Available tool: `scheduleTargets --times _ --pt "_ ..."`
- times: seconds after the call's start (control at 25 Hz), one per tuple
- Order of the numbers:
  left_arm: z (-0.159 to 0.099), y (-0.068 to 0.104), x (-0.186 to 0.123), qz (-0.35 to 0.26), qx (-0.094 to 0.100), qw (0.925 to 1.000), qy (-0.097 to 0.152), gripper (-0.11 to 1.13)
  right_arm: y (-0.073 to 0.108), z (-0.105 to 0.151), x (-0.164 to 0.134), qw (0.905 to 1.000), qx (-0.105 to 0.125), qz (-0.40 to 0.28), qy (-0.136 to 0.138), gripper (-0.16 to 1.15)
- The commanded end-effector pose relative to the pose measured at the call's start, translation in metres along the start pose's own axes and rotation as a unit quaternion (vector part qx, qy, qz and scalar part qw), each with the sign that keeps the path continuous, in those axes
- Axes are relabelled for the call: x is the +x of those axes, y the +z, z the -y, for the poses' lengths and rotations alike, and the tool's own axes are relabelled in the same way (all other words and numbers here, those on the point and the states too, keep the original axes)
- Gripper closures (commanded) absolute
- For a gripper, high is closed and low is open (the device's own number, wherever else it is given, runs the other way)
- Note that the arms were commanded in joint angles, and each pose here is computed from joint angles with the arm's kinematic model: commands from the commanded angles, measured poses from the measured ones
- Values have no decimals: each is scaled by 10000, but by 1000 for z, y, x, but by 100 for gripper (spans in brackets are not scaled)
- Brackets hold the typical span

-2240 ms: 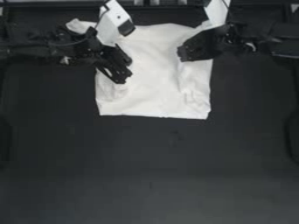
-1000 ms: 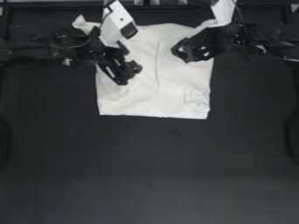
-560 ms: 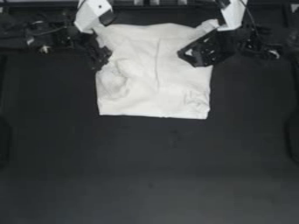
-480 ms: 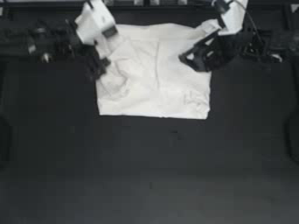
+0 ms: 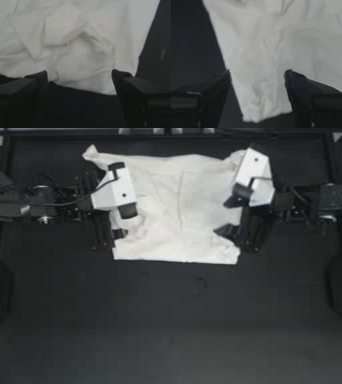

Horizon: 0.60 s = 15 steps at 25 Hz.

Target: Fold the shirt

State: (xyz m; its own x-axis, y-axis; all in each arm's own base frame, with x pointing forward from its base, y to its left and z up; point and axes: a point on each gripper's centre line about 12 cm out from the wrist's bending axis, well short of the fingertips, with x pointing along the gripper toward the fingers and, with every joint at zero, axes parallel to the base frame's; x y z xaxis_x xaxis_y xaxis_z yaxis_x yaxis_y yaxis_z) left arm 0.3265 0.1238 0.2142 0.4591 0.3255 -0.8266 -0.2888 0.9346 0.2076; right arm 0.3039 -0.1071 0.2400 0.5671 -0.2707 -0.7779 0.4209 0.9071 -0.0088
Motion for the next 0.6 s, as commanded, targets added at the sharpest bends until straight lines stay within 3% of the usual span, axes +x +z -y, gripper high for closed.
scheduleTargets --times 0.04,0.12,0.24,0.6 --pt "8 5 -11 121 212 9996 -112 -1 3 -10 -7 9978 -613 -219 149 4" --pt "10 3 -4 -12 268 9995 -168 -1 1 -15 -4 9949 -902 -355 278 4" --pt "14 -2 6 -200 345 9989 -237 -1 -2 -16 4 9940 -884 -520 386 4" --pt "19 -9 32 -635 700 9951 -274 -1 -17 -16 35 9882 -1074 -1057 292 4"
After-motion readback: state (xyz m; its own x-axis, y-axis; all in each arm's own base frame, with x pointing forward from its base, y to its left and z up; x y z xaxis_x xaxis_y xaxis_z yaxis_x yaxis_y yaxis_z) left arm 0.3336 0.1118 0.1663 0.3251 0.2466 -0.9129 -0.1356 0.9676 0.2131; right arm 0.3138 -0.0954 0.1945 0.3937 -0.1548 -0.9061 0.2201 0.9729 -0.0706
